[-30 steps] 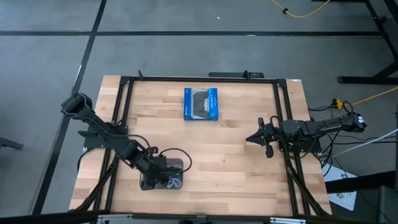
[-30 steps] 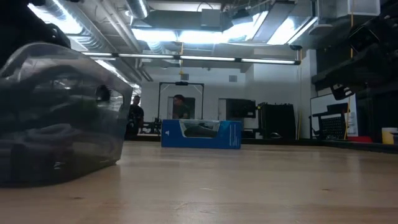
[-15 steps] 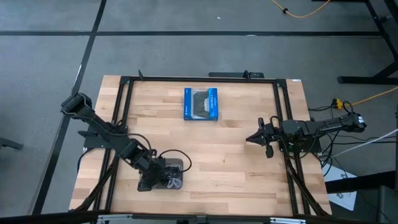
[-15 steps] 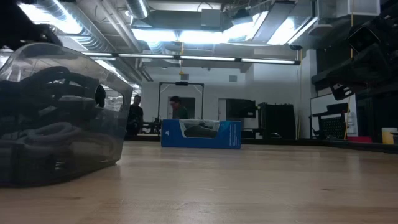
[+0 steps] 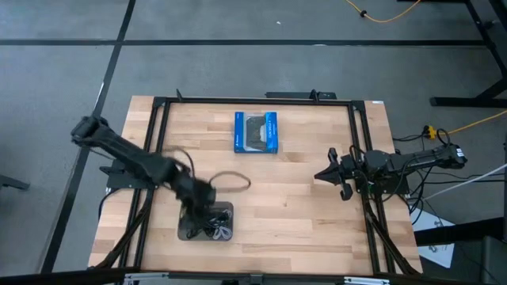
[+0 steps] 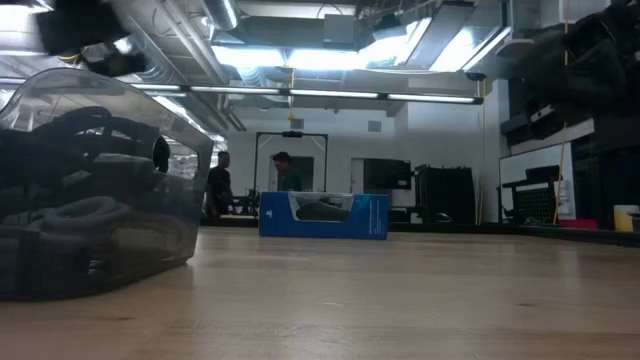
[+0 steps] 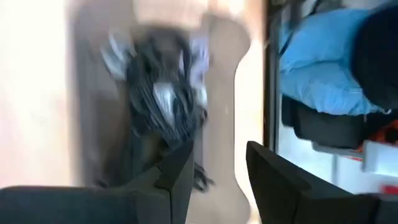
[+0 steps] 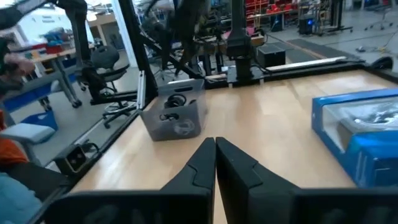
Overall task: Pick and place USB-C Cables
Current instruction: Return to Home Position
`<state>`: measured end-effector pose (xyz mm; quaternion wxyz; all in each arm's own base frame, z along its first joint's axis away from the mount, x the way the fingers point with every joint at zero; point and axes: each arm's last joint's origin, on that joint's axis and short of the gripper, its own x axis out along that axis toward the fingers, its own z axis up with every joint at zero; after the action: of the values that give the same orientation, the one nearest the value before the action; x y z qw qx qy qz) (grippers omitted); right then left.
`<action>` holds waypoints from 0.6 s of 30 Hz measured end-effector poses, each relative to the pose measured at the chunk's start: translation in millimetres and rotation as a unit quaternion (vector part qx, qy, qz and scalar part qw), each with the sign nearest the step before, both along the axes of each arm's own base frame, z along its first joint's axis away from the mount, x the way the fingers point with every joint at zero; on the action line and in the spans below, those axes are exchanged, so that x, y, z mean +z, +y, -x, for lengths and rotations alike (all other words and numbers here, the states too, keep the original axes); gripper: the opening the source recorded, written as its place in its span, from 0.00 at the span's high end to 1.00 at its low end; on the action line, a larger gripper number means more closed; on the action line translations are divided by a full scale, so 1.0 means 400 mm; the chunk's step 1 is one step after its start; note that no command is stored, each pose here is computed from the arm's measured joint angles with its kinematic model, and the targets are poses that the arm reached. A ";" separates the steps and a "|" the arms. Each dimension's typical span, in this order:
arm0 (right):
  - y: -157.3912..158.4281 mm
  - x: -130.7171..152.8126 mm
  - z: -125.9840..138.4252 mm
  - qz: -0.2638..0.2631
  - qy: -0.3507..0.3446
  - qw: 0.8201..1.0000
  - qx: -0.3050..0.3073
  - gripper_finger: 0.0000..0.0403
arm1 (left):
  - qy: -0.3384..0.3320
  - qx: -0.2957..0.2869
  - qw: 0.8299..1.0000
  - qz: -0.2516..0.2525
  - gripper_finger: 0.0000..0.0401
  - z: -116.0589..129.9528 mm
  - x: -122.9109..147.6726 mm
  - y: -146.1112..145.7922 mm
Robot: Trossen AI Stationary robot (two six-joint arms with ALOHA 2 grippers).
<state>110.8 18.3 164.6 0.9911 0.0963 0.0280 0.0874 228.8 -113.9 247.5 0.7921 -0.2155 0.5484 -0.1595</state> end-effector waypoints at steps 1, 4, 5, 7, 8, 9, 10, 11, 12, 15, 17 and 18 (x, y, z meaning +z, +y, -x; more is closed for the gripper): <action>-0.001 0.000 0.000 0.006 -0.001 1.000 -0.002 0.96 | -0.035 -0.006 0.999 -0.010 0.65 0.000 0.019 0.027; -0.005 0.007 0.000 0.010 0.002 1.000 -0.009 0.96 | -0.152 -0.015 0.986 -0.061 0.65 0.013 0.084 0.109; -0.006 0.005 0.000 0.011 0.010 1.000 -0.011 0.96 | -0.191 -0.011 0.978 -0.081 0.65 0.022 0.106 0.134; -0.008 -0.004 0.000 0.011 0.030 0.999 -0.013 0.96 | -0.260 0.006 0.958 -0.119 0.65 0.042 0.129 0.179; -0.008 -0.006 0.000 0.008 0.034 0.999 -0.015 0.96 | -0.283 0.018 0.950 -0.132 0.65 0.054 0.133 0.199; -0.009 -0.006 0.000 0.003 0.035 0.999 -0.016 0.96 | -0.297 0.033 0.943 -0.144 0.65 0.069 0.131 0.220; -0.009 -0.005 0.001 0.002 0.035 0.999 -0.016 0.96 | -0.308 0.047 0.938 -0.153 0.65 0.082 0.126 0.238; -0.009 -0.004 0.000 0.002 0.032 0.999 -0.016 0.96 | -0.315 0.062 0.934 -0.159 0.65 0.095 0.119 0.255; -0.009 -0.004 0.000 0.004 0.032 0.999 -0.015 0.96 | -0.316 0.076 0.932 -0.161 0.65 0.111 0.106 0.272; -0.008 -0.004 0.001 0.013 0.030 0.999 -0.007 0.96 | -0.338 0.092 0.925 -0.148 0.65 0.151 0.054 0.310; -0.007 -0.003 0.001 0.019 0.027 0.999 -0.004 0.96 | -0.373 0.100 0.912 -0.138 0.65 0.169 0.017 0.331; -0.007 -0.003 0.001 0.026 0.025 0.999 -0.003 0.96 | -0.388 0.110 0.905 -0.140 0.65 0.179 -0.003 0.341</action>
<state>110.5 15.4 163.6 0.9925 0.0732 0.0545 0.0810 157.0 22.6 246.2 0.9766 -0.0827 0.1877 -0.0642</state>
